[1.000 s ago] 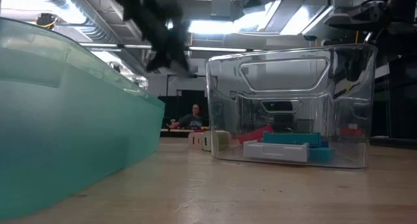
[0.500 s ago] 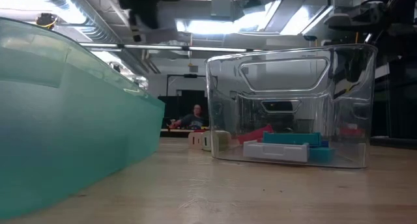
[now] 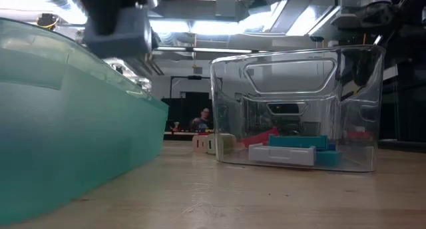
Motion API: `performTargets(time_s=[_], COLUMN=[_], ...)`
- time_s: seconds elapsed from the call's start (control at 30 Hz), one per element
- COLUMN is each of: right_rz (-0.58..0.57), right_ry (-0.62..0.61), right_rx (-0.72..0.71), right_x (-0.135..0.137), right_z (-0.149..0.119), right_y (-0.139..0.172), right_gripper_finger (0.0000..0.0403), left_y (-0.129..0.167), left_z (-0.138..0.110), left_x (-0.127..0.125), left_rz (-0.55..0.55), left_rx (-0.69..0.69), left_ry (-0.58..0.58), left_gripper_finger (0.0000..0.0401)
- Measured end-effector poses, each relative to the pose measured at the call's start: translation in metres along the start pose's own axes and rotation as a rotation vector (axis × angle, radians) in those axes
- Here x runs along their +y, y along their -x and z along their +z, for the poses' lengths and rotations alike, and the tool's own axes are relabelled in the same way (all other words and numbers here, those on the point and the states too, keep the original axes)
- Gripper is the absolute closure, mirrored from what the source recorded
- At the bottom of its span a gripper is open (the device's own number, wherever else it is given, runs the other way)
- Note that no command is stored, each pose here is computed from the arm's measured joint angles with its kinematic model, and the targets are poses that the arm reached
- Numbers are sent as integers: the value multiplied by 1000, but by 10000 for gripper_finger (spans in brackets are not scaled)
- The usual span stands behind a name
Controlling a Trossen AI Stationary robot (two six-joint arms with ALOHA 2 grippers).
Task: Pick & Place Office items
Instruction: Put the blue charger adapter into the green bin
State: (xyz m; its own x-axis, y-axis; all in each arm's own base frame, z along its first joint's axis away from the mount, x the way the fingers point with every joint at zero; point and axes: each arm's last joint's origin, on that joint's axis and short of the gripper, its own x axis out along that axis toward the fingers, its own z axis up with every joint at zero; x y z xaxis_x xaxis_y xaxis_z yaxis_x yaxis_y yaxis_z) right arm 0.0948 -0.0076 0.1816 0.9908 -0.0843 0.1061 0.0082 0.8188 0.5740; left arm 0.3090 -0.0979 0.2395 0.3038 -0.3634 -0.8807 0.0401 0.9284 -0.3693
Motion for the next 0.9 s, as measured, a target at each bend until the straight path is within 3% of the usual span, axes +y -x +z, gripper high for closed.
performTargets(time_s=[0.2,0.47,0.9], right_rz=[-21,-23,-23], right_ry=[-31,-29,-25], right_rx=[29,30,30], right_x=[-2,-2,-2], right_z=[-3,-3,-3], right_y=[0,0,0], right_gripper_finger=[202,202,202], left_y=[-28,-29,-38], left_z=[1,1,-21], left_x=[-4,-4,-15], left_rz=[-25,-6,29], left_rx=[54,54,181], left_ry=[22,31,83], left_gripper_finger=[286,264,267])
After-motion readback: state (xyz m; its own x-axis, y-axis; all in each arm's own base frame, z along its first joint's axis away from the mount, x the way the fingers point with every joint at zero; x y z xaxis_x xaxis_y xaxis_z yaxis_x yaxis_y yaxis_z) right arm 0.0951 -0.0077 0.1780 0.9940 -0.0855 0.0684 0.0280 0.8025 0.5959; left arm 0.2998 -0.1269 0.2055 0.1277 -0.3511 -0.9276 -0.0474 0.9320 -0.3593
